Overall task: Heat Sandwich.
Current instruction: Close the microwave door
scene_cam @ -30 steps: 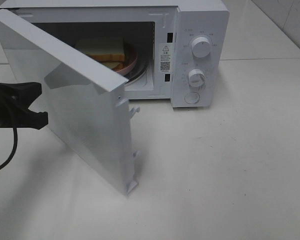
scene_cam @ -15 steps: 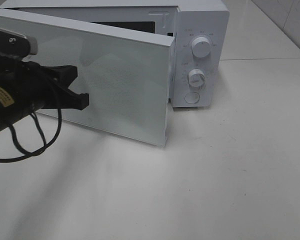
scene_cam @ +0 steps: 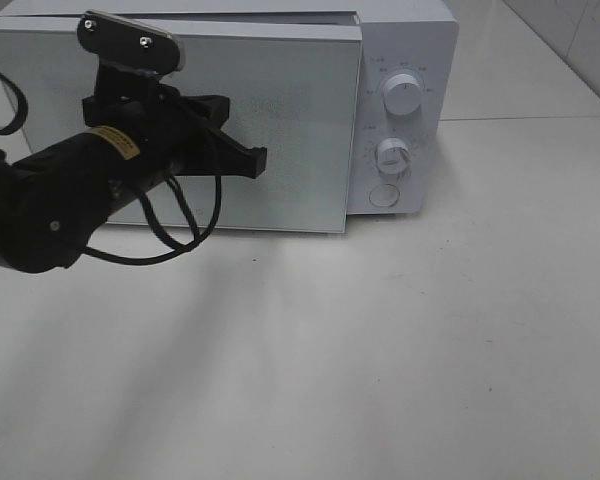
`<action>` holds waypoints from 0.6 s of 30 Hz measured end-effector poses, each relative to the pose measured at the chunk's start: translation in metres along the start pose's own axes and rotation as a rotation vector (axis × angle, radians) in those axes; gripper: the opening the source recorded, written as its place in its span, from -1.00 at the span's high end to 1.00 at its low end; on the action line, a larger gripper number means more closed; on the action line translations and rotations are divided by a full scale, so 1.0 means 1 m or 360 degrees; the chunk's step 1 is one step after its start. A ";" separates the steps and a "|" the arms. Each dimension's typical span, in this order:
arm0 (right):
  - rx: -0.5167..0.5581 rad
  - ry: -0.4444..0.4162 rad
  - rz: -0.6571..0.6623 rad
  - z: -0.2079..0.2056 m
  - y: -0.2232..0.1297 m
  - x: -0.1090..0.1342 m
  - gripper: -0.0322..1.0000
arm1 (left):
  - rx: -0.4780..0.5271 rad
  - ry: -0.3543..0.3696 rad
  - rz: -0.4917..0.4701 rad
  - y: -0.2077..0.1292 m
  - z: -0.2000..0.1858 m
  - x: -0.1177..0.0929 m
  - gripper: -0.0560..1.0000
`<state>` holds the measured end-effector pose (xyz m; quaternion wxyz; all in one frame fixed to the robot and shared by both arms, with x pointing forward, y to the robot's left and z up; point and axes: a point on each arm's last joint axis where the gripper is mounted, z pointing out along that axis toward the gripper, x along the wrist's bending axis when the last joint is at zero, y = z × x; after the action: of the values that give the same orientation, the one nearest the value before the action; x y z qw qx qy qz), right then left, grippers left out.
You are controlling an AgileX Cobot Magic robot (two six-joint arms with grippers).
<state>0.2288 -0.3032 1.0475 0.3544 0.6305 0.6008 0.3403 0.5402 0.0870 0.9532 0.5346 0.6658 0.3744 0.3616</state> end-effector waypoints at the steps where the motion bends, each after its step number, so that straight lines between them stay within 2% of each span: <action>1: 0.0000 0.0000 0.0000 0.000 0.000 0.000 -0.54 | 0.0000 0.0000 0.0000 0.000 0.000 0.000 0.89; 6: 0.0002 0.0000 0.0000 0.000 0.000 0.000 -0.54 | 0.0014 -0.0002 0.0000 0.002 0.020 -0.013 0.89; 11: 0.0002 0.0000 0.0000 0.000 0.000 0.000 -0.54 | 0.0021 -0.0013 -0.0001 0.003 0.031 -0.017 0.89; 18: 0.0002 0.0000 0.0000 0.000 0.000 0.000 -0.54 | 0.0064 -0.0079 0.0032 0.002 0.044 -0.029 0.89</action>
<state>0.2288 -0.3032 1.0474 0.3541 0.6307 0.6010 0.3400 0.5663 0.0417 0.9458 0.5266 0.6890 0.3615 0.3426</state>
